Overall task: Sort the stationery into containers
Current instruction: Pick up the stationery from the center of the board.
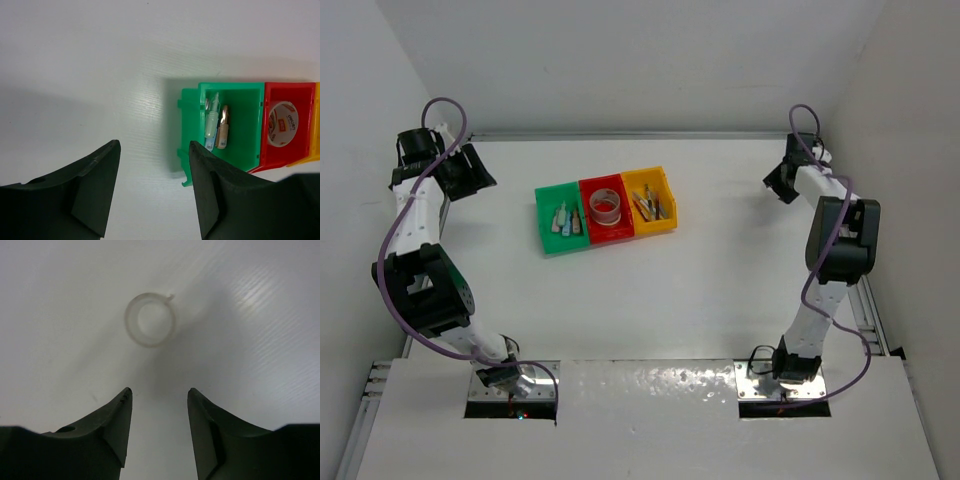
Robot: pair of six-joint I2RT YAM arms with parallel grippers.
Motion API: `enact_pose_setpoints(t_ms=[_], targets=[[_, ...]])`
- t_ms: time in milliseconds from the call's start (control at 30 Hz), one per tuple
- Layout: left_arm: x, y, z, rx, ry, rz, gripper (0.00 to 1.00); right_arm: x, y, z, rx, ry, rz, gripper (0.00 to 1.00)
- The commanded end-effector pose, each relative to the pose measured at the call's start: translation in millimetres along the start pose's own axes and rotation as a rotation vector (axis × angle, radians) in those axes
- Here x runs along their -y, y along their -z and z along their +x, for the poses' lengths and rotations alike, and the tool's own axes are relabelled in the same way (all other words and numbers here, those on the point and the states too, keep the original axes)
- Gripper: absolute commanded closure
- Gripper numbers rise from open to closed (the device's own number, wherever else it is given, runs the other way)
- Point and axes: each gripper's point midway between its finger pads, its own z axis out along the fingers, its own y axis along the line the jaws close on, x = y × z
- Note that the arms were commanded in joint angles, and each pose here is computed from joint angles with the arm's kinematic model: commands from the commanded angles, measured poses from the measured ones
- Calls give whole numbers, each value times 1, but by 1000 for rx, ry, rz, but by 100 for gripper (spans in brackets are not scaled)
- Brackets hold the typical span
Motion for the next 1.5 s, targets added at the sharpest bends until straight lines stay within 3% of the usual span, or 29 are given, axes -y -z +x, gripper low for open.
enact_pose_setpoints(t_ms=[0, 267, 967, 1067, 1200, 1233, 1300, 1467], targets=[[0, 14, -15, 66, -8, 2, 45, -9, 3, -36, 109, -98, 9, 53], [-8, 18, -19, 78, 2, -14, 45, 15, -21, -49, 156, -150, 103, 58], [-15, 19, -18, 80, 11, -31, 45, 19, -68, -34, 62, -200, 132, 62], [-14, 20, -18, 83, 10, -29, 45, 22, -70, -35, 47, -198, 152, 66], [-16, 22, -20, 89, 13, -33, 45, 33, -69, -29, 37, -222, 175, 80], [-15, 22, -20, 92, 12, -32, 45, 35, -68, -24, 29, -217, 179, 91], [-15, 23, -20, 92, 13, -31, 45, 33, -66, -26, 31, -208, 170, 98], [-16, 24, -21, 97, 19, -29, 45, 29, -49, -38, 86, -150, 162, 100]])
